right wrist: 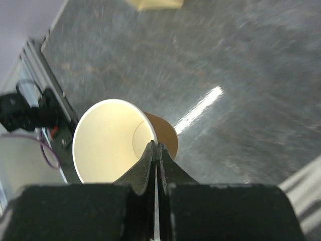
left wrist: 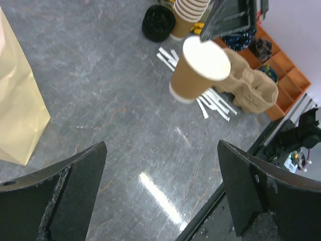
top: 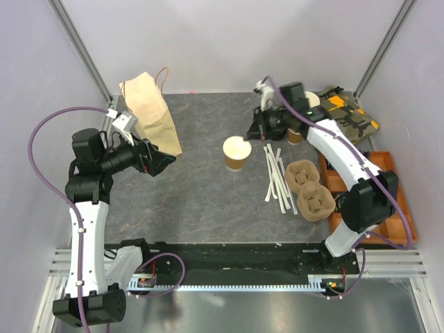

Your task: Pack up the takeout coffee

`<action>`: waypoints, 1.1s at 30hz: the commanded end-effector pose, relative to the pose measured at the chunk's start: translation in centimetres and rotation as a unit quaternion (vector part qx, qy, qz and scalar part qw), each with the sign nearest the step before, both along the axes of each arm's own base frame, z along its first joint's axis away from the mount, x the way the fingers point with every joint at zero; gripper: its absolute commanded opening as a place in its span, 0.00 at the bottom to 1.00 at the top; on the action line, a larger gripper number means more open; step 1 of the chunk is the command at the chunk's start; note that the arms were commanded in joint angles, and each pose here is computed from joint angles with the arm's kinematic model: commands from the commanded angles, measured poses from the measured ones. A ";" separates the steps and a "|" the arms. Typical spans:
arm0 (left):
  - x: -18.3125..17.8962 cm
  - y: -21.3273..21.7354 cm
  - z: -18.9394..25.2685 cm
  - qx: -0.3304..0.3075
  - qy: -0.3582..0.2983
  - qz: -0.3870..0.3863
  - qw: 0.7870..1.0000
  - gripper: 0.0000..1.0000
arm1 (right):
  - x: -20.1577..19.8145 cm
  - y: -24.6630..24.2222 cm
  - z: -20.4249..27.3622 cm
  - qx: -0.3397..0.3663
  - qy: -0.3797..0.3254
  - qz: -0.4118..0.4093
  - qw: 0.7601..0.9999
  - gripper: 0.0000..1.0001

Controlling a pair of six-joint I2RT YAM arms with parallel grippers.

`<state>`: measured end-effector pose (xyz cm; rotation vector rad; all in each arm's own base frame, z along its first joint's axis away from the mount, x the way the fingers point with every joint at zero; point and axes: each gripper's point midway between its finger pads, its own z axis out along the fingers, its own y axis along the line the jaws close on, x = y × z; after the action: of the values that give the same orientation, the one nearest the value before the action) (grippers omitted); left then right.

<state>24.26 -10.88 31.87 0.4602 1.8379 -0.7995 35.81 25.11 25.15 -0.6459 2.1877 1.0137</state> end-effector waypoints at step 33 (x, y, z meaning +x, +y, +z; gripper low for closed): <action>0.1 0.0 -2.0 0.030 -0.004 -0.026 0.999 1.00 | -0.8 7.3 -9.7 -0.104 -0.061 0.134 0.984 0.54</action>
<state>24.35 -10.65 28.71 0.5004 1.8967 -0.7922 31.76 32.53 12.05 -1.1121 2.2422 0.9712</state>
